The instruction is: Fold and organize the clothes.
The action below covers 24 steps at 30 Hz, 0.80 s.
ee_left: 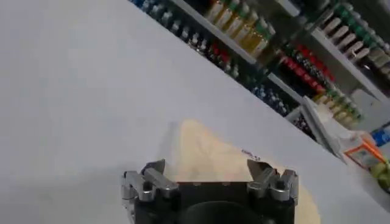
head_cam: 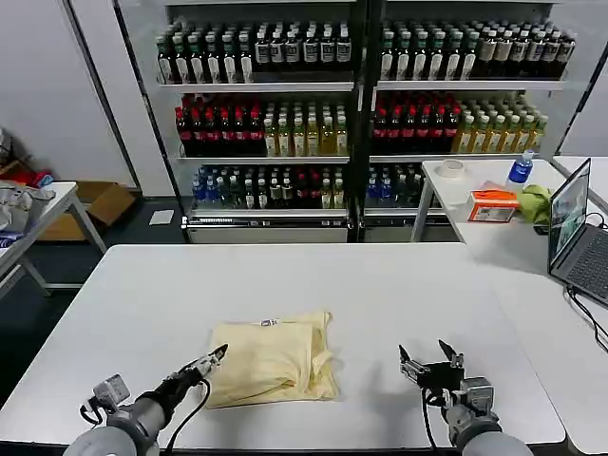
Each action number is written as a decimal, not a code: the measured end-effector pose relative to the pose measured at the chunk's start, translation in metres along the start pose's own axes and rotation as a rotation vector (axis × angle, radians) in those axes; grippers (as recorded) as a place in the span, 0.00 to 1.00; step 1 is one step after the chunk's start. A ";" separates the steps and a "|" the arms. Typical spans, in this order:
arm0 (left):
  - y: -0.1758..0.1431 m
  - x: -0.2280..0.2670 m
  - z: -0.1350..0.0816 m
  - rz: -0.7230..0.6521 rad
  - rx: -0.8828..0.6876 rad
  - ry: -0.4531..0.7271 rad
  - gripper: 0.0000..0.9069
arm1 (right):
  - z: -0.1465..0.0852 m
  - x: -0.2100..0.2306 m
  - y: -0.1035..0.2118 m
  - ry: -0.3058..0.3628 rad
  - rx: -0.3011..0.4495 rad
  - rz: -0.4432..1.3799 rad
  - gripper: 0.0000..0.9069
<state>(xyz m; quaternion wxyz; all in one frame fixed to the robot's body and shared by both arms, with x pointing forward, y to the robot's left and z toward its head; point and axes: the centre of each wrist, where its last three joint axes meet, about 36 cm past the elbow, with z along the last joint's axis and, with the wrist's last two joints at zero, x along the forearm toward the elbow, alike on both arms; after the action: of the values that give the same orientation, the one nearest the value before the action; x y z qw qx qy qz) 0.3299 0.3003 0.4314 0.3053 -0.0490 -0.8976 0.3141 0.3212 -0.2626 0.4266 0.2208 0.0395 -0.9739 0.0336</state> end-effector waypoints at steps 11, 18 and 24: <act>0.004 -0.024 0.006 0.035 0.080 0.020 1.00 | -0.003 0.000 0.000 -0.002 0.001 0.004 1.00; 0.001 -0.036 0.006 0.059 0.092 0.024 0.02 | -0.003 0.002 -0.001 -0.001 -0.002 0.009 1.00; -0.002 -0.041 0.014 0.076 0.109 0.026 0.01 | -0.002 0.004 -0.002 0.000 -0.008 0.015 1.00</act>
<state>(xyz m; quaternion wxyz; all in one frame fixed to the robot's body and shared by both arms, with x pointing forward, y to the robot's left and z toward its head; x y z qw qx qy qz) 0.3548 0.2796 0.4024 0.3068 -0.0705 -0.8727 0.3731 0.3190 -0.2647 0.4299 0.2208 0.0311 -0.9743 0.0315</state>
